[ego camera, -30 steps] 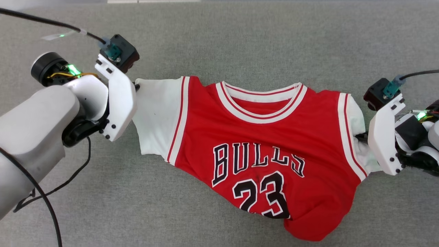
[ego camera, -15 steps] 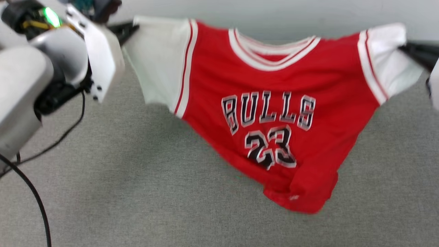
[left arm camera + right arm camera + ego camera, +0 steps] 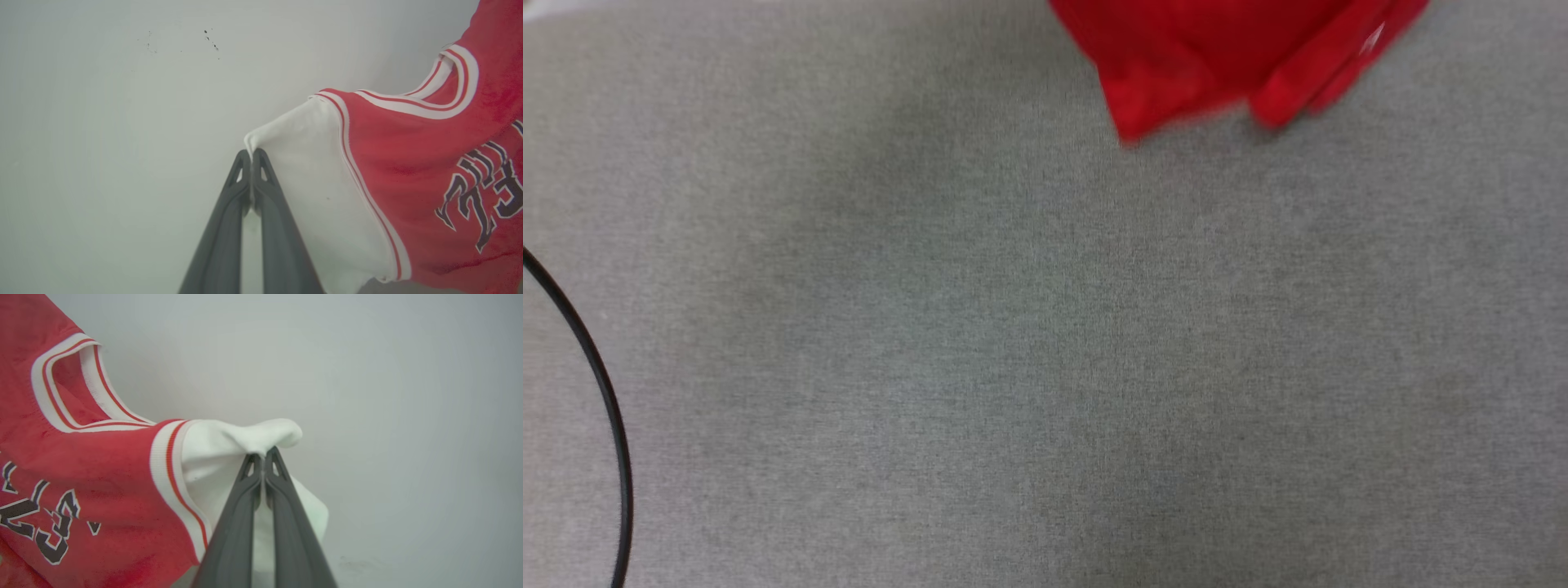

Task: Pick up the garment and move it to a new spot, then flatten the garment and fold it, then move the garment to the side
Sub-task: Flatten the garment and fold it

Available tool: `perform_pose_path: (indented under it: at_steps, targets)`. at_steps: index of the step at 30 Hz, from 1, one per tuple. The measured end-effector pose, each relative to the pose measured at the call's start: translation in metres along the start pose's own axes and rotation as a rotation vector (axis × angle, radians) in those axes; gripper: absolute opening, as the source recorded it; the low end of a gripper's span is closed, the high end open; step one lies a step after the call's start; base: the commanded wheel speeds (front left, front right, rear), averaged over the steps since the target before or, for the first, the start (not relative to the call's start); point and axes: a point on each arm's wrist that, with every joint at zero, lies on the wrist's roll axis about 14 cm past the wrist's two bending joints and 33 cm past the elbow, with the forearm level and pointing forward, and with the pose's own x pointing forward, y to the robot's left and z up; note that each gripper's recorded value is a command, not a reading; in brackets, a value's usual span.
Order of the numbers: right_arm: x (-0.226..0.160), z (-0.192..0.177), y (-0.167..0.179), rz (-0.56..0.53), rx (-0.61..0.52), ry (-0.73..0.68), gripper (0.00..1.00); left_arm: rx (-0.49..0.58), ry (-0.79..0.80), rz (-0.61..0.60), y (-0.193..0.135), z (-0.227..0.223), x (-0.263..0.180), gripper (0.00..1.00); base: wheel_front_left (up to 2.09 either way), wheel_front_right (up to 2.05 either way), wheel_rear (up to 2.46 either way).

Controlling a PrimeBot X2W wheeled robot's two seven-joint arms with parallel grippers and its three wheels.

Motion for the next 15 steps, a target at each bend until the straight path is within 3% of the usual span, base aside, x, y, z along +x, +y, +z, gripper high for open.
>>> perform_pose_path:
  at_steps: [10, 15]
  targets:
    - [0.048, 0.05, -0.026, -0.109, -0.066, -0.187, 0.0, 0.0, -0.176, 0.131, 0.044, 0.031, 0.046, 0.0, 0.0, 0.0, 0.0]
    - [0.071, 0.04, -0.012, -0.096, -0.083, -0.192, 0.0, -0.014, -0.187, 0.148, 0.049, 0.021, 0.06, 0.0, 0.0, 0.0, 0.0]
